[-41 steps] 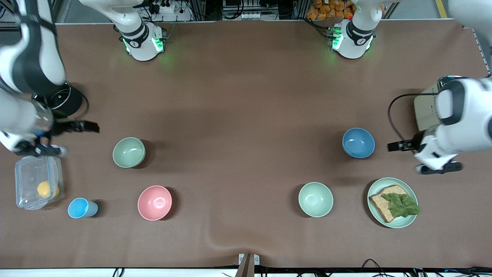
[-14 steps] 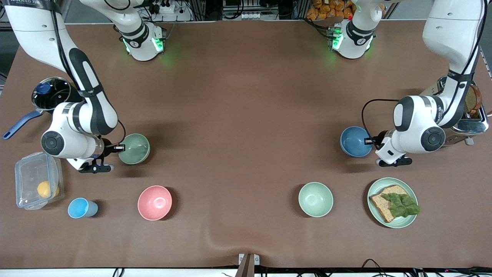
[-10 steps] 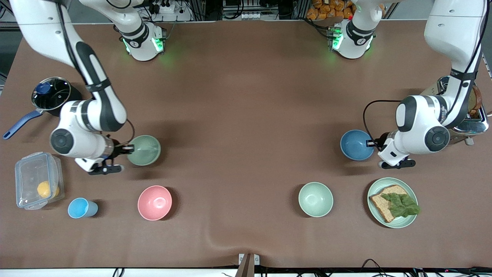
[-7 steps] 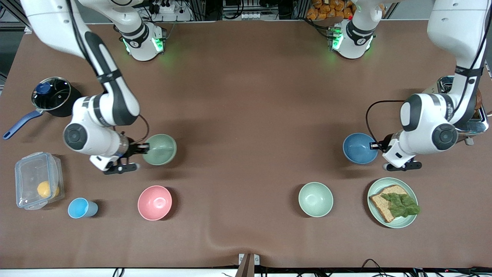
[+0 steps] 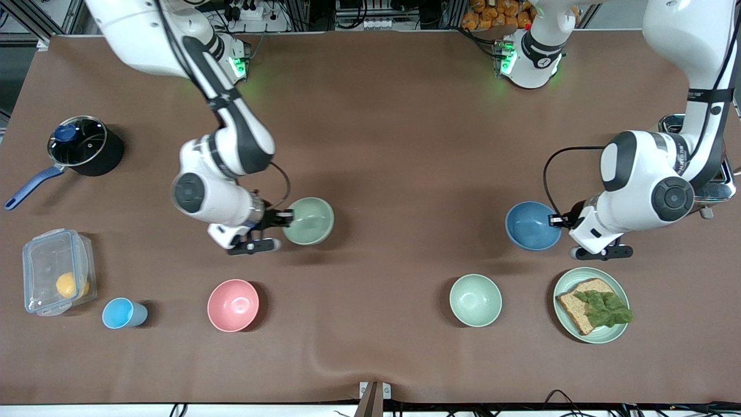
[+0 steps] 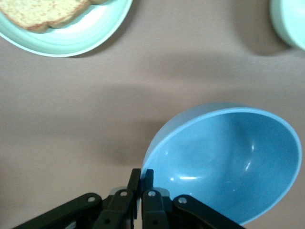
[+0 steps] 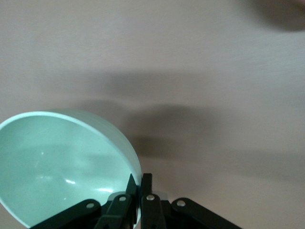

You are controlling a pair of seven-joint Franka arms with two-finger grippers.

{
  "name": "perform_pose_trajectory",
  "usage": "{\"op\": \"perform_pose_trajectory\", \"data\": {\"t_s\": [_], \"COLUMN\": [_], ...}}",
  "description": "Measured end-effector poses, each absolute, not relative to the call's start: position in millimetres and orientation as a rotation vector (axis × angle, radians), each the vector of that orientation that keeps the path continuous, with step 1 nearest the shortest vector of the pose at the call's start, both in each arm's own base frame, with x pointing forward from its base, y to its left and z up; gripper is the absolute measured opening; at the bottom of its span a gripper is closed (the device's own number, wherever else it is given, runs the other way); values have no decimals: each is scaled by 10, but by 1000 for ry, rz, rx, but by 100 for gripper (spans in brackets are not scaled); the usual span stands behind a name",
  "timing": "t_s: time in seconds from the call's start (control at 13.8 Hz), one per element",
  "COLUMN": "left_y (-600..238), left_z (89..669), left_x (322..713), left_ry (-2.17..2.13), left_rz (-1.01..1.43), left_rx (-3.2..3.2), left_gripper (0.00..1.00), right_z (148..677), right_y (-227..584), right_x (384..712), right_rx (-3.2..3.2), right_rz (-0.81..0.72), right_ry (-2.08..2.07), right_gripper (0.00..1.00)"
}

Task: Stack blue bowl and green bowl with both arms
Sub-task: 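Carry the green bowl with the right gripper while the left gripper carries the blue bowl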

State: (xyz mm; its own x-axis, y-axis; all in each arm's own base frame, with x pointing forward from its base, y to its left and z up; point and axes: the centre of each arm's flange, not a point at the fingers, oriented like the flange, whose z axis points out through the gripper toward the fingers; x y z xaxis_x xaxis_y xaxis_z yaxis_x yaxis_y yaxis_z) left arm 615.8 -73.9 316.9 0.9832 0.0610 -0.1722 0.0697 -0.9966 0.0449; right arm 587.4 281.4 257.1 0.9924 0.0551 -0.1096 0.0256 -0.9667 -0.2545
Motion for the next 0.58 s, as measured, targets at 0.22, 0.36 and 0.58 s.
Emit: {"op": "perform_pose_trajectory", "data": {"t_s": [0.22, 0.36, 0.58], "left_y": [-980, -1100, -1289], "left_z": [3256, 3292, 3331], "left_x": [6167, 6162, 6137], "left_ry": [130, 143, 166], "left_rz": [-248, -242, -240], "left_rx": [3069, 3064, 3052], "left_gripper": [4, 4, 4], "right_z": [2291, 2174, 2121], "right_y": [3326, 3567, 3718], "right_x": [5696, 5570, 5514], "right_rx": [-2887, -2890, -2880], "right_rz": [156, 159, 150], "right_ry": [70, 126, 243], "right_gripper": [5, 5, 10]}}
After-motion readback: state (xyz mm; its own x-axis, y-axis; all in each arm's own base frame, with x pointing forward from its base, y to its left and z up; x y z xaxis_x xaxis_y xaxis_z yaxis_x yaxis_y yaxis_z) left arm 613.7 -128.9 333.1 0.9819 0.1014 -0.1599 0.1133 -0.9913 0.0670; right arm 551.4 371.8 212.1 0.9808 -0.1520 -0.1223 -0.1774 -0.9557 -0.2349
